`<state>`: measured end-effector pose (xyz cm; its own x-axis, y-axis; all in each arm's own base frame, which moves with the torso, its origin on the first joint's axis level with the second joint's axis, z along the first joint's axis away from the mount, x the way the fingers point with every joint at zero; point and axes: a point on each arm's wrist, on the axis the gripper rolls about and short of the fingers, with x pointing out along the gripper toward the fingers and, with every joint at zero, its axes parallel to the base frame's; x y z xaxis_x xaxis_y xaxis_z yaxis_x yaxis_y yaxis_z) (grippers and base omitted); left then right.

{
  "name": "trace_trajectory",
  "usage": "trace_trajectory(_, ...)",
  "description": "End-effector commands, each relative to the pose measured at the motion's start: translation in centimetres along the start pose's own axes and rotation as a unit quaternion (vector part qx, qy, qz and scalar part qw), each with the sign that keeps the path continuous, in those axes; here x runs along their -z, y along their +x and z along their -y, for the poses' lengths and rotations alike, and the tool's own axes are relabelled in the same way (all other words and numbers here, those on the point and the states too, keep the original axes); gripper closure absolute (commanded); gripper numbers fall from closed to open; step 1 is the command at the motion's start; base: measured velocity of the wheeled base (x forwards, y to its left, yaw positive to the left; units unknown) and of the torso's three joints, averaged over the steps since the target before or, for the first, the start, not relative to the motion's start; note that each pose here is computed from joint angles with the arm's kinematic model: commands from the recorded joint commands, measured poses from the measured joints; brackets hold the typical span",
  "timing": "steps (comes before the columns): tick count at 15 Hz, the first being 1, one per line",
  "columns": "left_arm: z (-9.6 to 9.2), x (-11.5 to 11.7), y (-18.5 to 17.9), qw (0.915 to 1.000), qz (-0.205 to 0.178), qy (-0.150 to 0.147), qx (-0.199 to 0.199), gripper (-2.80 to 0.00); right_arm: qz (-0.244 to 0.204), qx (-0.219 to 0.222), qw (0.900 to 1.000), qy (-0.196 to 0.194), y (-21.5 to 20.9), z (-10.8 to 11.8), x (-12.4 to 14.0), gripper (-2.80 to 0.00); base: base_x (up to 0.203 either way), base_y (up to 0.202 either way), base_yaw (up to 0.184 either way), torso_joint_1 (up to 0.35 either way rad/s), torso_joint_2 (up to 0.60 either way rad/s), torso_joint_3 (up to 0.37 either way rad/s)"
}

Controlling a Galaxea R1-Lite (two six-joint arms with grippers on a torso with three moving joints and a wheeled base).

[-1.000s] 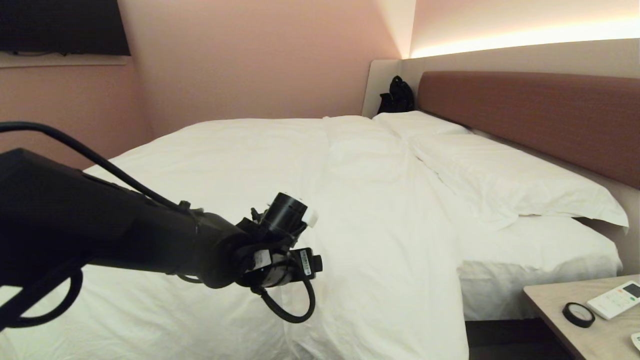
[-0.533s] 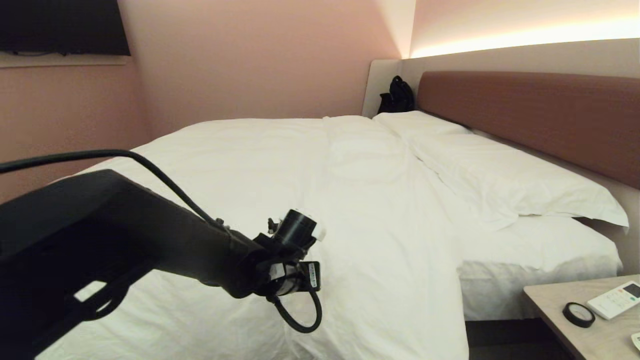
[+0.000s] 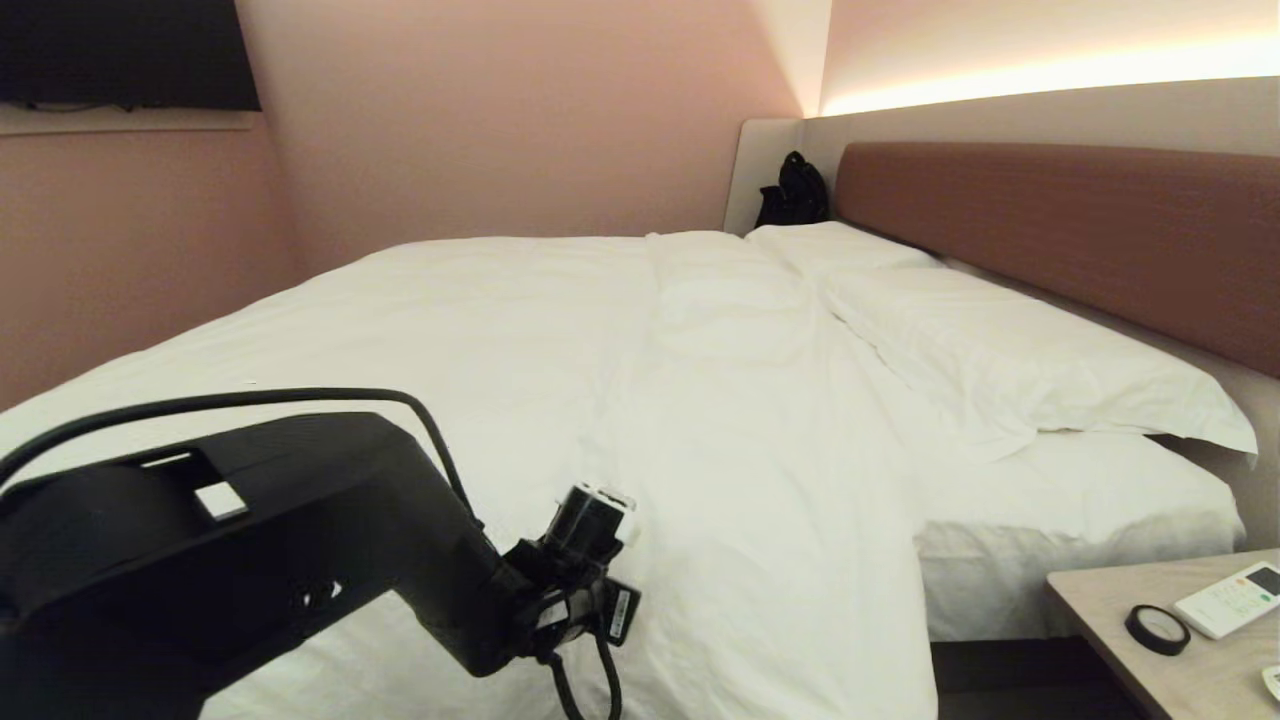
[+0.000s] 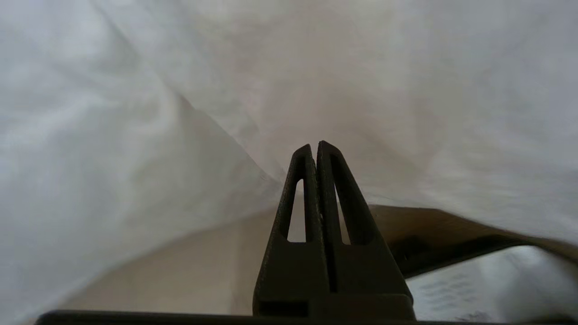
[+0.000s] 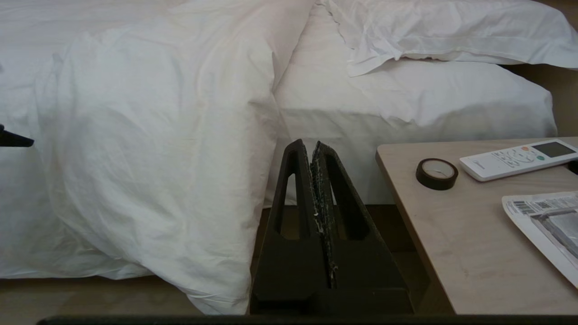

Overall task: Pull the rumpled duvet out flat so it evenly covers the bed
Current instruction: Flatten the corners of the folded blanket

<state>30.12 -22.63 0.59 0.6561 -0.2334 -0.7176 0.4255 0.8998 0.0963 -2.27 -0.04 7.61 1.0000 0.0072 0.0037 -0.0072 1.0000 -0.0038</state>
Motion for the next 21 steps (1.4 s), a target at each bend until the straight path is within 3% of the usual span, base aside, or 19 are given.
trace_trajectory(1,-0.9,1.4,0.4,0.9985,0.028,0.048,-0.002,0.00,0.000,0.000,1.000,0.000,0.0,0.0,0.0,0.00,0.000,0.000,0.000,0.000,0.00,0.000)
trace_trajectory(3,-1.3,2.4,0.4,0.9973,0.035,0.063,0.015,0.00,0.000,0.000,1.000,0.000,0.0,0.0,0.0,0.00,0.000,0.000,0.000,0.000,0.00,0.000)
trace_trajectory(5,-1.6,4.3,0.2,0.9954,0.040,0.067,0.055,0.00,0.000,0.000,1.000,0.000,0.0,0.0,0.0,0.00,0.000,0.000,0.000,0.000,0.00,0.000)
trace_trajectory(10,-1.1,7.6,1.0,0.9893,0.060,0.105,0.083,0.00,0.000,0.000,1.000,0.000,0.0,0.0,0.0,0.00,0.000,0.000,0.000,0.000,0.00,0.000)
trace_trajectory(12,-1.0,7.6,1.0,0.9890,0.060,0.106,0.084,0.00,0.000,0.000,1.000,0.000,0.0,0.0,0.0,0.00,0.000,0.000,0.000,0.000,0.00,0.000)
trace_trajectory(17,-0.2,7.2,1.0,0.9876,0.018,0.116,0.105,0.00,0.000,0.001,1.000,0.000,0.0,0.0,0.0,0.00,0.000,0.000,0.000,0.000,0.00,0.000)
trace_trajectory(21,1.4,5.6,1.6,0.9845,0.014,0.124,0.123,0.00,0.000,0.000,1.000,0.000,0.0,0.0,0.0,0.00,0.000,0.000,0.000,0.000,0.00,0.000)
